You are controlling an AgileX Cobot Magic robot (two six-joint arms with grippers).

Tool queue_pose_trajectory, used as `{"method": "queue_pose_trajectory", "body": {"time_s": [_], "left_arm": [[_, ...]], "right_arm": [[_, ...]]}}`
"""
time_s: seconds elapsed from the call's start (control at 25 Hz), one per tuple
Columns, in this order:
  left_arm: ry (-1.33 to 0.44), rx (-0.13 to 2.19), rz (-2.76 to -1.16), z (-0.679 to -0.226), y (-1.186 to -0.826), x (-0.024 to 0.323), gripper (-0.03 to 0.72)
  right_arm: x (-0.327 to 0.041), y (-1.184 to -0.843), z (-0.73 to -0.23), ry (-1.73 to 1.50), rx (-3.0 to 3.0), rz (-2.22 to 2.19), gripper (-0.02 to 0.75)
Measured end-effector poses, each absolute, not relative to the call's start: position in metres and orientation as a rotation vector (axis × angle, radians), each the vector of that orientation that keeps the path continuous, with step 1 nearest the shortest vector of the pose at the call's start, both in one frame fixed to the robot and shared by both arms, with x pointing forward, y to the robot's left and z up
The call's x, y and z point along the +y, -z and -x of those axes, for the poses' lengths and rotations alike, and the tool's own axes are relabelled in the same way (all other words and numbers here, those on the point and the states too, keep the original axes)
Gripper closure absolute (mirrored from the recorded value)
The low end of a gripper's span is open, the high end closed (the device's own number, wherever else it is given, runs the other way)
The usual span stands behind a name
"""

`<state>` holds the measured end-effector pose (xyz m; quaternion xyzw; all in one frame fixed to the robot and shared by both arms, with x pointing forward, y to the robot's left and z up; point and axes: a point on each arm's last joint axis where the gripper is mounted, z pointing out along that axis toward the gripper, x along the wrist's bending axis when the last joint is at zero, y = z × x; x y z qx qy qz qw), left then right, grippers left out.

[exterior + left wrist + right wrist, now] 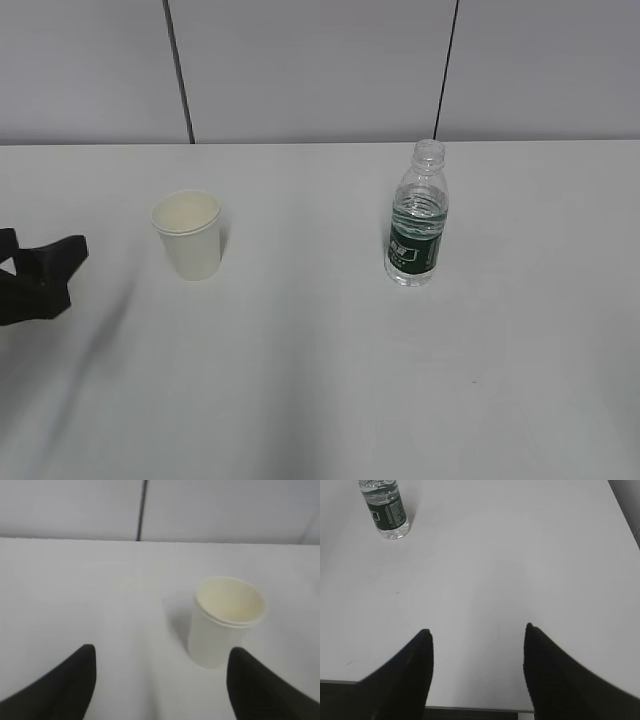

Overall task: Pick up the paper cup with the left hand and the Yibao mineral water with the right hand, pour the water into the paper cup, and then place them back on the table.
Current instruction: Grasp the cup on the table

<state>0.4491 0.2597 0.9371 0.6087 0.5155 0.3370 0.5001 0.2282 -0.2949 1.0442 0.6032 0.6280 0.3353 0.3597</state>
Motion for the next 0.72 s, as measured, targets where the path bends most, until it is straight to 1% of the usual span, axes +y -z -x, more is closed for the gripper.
{"method": "queue_pose_trajectory", "body": {"time_s": [0.16, 0.28, 0.52, 0.72], "left_arm": [[-0.753, 1.104, -1.586, -0.446, -0.931, 0.248, 0.192], [-0.715, 1.059, -1.619, -0.447, -0.924, 0.244, 0.192], [-0.659, 1.058, -1.598, -0.451, -0.906, 0.24, 0.192], [-0.593, 1.119, -1.637, -0.452, -0.884, 0.239, 0.192]], "right_arm": [[-0.295, -1.044, -0.228, -0.864, 1.619, -1.555, 0.311], [-0.295, -1.044, -0.228, -0.864, 1.619, -1.555, 0.311], [-0.295, -1.044, -0.228, -0.864, 1.619, -1.555, 0.311], [-0.295, -1.044, -0.228, -0.864, 1.619, -1.555, 0.311]]}}
